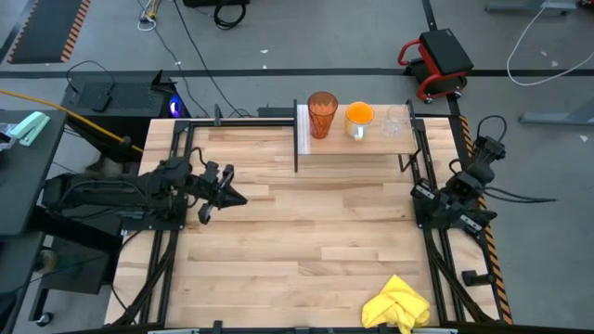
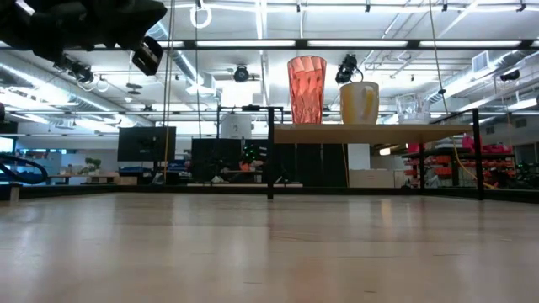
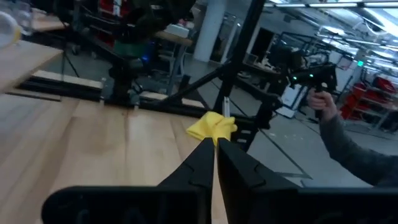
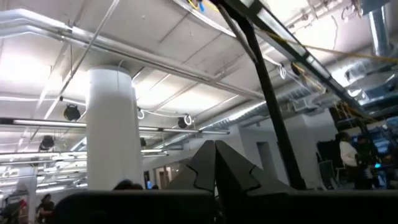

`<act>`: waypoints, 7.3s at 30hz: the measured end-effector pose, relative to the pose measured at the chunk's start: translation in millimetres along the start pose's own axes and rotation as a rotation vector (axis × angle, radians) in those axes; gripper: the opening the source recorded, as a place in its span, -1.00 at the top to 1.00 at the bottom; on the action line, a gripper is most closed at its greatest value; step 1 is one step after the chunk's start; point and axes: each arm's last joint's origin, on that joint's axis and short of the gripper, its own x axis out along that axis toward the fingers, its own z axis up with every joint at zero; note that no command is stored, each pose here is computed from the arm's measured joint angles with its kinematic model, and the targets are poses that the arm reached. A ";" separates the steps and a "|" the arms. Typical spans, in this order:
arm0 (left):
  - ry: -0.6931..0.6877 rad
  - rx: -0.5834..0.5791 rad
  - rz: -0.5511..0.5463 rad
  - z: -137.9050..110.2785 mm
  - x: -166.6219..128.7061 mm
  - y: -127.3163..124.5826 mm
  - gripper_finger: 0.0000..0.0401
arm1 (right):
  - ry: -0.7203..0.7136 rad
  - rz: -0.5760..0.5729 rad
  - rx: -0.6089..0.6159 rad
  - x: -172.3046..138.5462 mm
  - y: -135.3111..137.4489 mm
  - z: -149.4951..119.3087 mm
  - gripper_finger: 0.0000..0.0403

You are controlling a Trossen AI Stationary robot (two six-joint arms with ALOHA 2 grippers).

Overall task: Stack small to large cups/mugs on shelf
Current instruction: Return to Home Position

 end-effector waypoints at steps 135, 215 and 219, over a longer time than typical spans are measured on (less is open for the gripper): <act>-0.143 0.156 0.395 -55.1 -84.3 26.9 0.85 | 0.280 -0.406 -0.304 -28.8 -41.1 -50.2 0.93; -0.235 0.213 1.067 -54.0 -97.3 41.3 0.83 | 0.356 -0.761 -0.573 -45.5 -73.4 -41.5 0.93; -0.198 0.235 1.025 -55.4 -96.1 41.0 0.86 | 0.356 -0.761 -0.573 -45.5 -73.4 -41.5 0.93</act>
